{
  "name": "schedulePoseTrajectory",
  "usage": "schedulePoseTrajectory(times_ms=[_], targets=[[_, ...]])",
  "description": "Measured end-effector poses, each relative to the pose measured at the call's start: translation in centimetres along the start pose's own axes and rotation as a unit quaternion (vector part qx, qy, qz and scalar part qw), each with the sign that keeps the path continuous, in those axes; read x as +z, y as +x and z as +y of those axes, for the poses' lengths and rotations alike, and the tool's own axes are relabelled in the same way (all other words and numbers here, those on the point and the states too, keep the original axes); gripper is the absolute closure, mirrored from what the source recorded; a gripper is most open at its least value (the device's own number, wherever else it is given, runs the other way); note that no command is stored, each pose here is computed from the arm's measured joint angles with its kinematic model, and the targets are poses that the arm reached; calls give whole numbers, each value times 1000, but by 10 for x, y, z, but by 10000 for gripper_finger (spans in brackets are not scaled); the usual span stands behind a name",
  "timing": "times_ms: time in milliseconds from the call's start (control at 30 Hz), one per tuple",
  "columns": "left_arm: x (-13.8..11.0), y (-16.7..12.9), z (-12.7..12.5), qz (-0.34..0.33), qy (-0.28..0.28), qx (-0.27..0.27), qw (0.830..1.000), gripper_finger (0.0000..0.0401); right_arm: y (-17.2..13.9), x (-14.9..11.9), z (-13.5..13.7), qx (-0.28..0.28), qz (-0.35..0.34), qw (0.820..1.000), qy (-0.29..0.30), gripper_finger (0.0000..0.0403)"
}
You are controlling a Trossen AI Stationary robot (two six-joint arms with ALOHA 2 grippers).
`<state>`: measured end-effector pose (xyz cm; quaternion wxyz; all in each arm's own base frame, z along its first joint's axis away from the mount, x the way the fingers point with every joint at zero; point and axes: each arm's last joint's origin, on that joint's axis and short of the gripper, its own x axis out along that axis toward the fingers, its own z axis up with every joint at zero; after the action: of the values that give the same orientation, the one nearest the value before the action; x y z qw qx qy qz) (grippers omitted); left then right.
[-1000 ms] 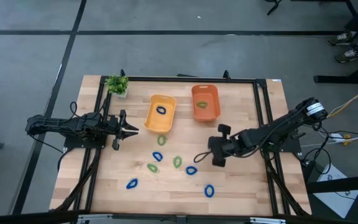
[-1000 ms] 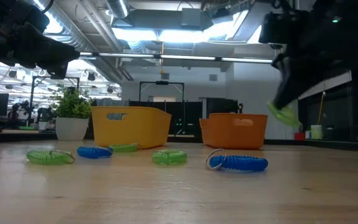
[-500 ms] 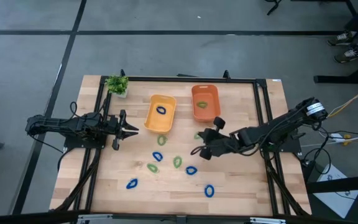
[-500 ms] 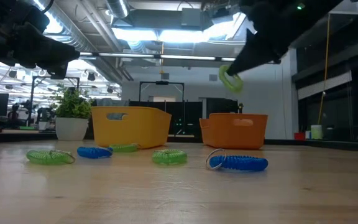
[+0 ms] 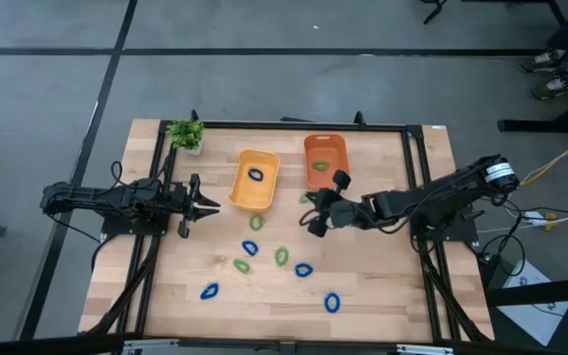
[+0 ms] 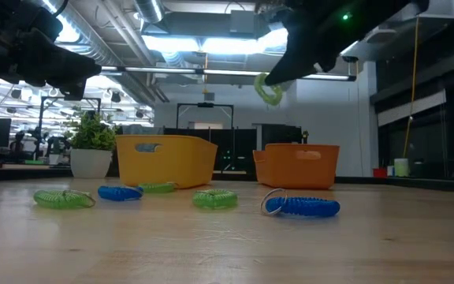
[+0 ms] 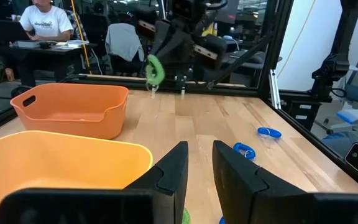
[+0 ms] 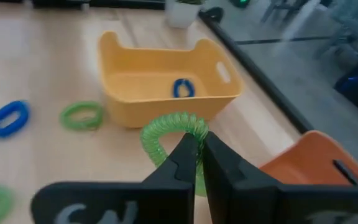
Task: Sort items
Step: Put the green keychain into the orange bin
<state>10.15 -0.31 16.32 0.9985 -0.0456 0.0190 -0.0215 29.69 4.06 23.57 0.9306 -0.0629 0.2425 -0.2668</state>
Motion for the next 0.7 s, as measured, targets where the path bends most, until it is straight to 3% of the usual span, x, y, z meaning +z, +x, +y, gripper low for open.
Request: schedulePoseTrajectory(times_ms=[200,467,700], targets=[[0,0,0,0,0,0,1000,331,12,4,-18,-73,-6,997,18,388],[0,0,0,0,0,0,1000,331,27,3,-44,-143,18,989,-43,388],[0,0,0,0,0,0,1000,331,33,3,-59,-197,32,978,-61,388]])
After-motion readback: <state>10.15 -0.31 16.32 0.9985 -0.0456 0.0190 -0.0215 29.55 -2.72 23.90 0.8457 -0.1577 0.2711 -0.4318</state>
